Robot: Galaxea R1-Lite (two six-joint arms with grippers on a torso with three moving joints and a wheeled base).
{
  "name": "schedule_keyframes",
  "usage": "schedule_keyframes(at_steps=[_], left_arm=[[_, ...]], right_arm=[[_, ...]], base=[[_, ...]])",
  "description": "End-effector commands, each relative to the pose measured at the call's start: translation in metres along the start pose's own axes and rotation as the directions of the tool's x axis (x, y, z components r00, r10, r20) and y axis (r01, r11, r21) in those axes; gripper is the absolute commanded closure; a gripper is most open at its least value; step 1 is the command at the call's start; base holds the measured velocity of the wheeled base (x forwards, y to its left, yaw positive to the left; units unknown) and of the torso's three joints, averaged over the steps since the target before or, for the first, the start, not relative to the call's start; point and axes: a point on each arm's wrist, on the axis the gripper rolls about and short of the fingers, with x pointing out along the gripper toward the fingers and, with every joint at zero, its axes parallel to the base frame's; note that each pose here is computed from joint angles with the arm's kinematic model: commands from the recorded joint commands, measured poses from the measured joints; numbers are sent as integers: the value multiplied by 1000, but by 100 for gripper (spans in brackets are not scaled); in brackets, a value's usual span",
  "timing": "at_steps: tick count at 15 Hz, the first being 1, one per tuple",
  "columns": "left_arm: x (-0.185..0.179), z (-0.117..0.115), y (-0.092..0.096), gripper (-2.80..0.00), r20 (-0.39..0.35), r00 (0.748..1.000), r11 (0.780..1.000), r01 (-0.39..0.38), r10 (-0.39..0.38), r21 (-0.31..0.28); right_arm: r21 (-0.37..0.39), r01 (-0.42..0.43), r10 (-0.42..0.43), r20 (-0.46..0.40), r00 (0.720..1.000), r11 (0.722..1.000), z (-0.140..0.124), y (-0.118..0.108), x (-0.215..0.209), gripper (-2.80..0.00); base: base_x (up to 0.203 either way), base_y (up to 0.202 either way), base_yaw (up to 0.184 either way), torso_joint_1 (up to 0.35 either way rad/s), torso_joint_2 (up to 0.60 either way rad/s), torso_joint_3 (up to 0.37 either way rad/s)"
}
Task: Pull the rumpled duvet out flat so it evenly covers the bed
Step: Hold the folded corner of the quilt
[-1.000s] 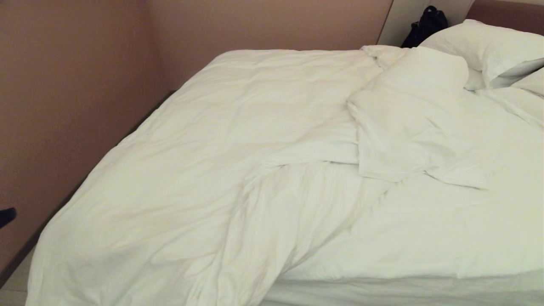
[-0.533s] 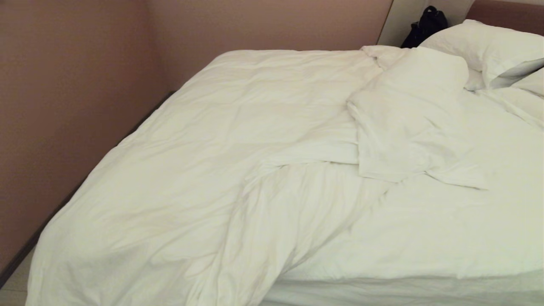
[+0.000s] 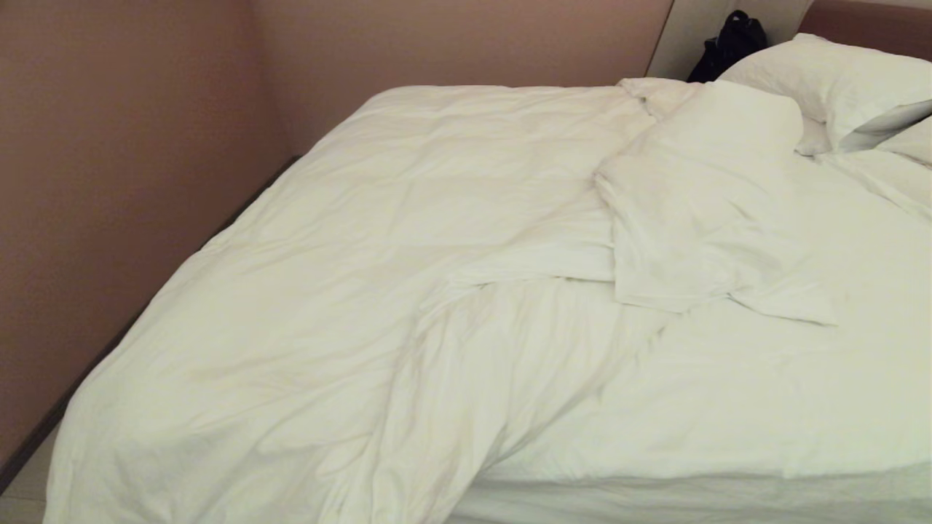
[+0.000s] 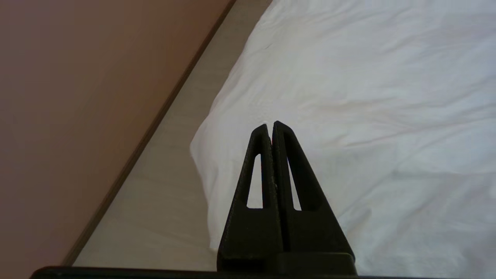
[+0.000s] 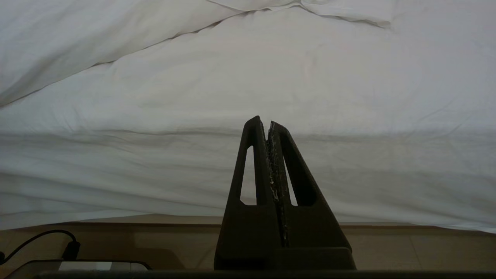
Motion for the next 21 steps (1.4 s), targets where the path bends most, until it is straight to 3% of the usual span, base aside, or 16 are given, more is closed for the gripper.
schedule_keyframes(at_steps=[1,6,14,19,21], left_arm=[[-14,-9,3,0,61,998,999,36,-35,-7],[-11,-20,2,0,134,989,997,62,-54,-54],[-11,-59,1,0,195,968,985,168,-156,-45],[-22,-88,-1,0,270,935,969,245,-229,-27],[-20,-92,-2,0,269,932,964,263,-244,-40]], right_arm=[[0,-1,1,0,1000,1000,0,0,0,0],[0,-1,1,0,1000,1000,0,0,0,0],[0,-1,1,0,1000,1000,0,0,0,0],[0,-1,1,0,1000,1000,0,0,0,0],[0,-1,1,0,1000,1000,0,0,0,0]], base=[[0,0,0,0,0,0],[0,0,0,0,0,0],[0,0,0,0,0,0],[0,0,0,0,0,0],[0,0,0,0,0,0]])
